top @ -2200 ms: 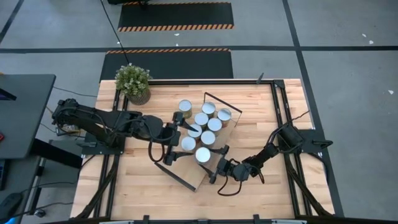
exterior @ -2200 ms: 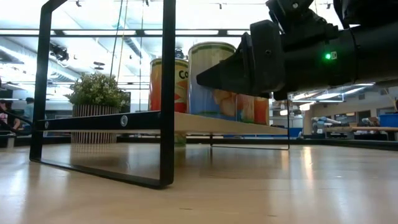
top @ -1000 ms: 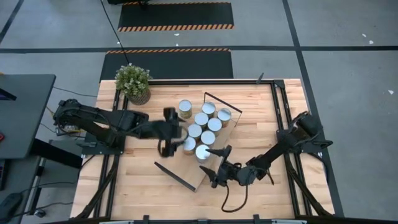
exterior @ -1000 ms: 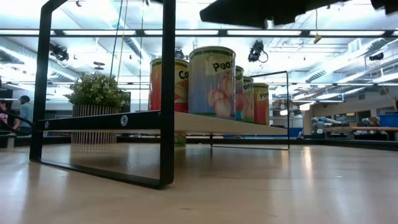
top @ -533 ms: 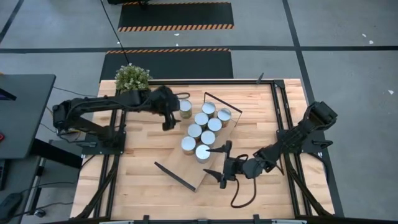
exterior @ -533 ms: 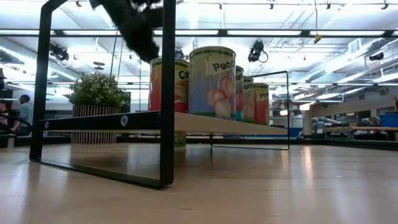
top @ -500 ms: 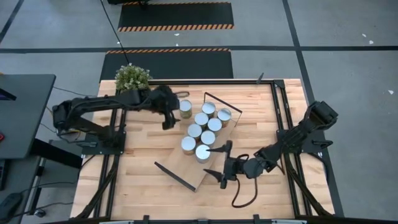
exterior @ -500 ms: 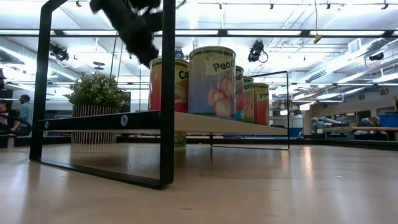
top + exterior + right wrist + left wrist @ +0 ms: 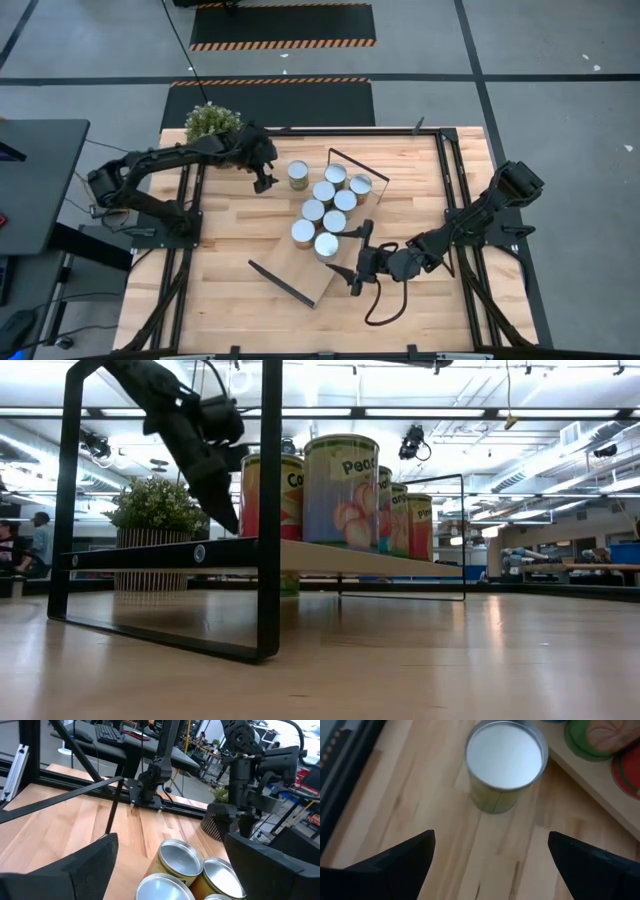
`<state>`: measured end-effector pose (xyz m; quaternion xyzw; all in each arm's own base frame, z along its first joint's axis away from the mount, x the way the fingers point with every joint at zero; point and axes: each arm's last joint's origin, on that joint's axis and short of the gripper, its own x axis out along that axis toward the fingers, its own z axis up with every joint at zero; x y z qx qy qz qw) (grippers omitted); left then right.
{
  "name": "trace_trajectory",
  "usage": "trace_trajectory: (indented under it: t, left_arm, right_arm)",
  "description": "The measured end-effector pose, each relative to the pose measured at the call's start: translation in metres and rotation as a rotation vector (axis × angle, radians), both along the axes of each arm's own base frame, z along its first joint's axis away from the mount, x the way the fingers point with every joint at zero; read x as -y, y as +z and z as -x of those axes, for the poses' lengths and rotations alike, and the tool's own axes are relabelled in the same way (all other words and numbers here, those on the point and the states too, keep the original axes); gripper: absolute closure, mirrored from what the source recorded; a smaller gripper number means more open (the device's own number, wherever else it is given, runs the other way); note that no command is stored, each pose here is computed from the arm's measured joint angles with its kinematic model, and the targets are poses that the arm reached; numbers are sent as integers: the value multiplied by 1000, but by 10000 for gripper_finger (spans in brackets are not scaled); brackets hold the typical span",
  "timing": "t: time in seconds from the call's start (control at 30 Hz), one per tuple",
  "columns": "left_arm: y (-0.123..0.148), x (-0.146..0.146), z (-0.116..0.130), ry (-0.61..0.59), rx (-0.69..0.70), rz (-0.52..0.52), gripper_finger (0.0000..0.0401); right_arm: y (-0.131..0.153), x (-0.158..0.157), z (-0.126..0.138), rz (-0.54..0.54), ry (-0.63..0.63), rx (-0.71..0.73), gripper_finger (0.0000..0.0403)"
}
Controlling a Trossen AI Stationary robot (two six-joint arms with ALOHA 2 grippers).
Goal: Pick and place cans onto a shelf
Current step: Put the canned pears on the shelf
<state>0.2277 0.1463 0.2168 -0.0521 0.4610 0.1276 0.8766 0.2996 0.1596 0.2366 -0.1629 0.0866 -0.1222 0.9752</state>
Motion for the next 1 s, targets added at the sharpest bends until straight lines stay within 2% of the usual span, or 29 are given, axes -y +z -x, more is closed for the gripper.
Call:
trace_trajectory:
  t: [0.33,0.53,0.83,1.0]
  left_arm:
    - [-38,-10,-23,-62,-41,68,7]
    - [-54,-15,-38,-112,18,80,7]
    - [-58,-14,-58,-145,125,5,8]
    - [-57,-12,-62,-155,144,-4,30]
  right_arm:
    - [-1,1,-1,-32,18,1,29]
    - [-1,0,-1,-39,33,1,29]
    - [-1,0,-1,-51,31,0,29]
    - [-3,2,-1,-41,27,-15,29]
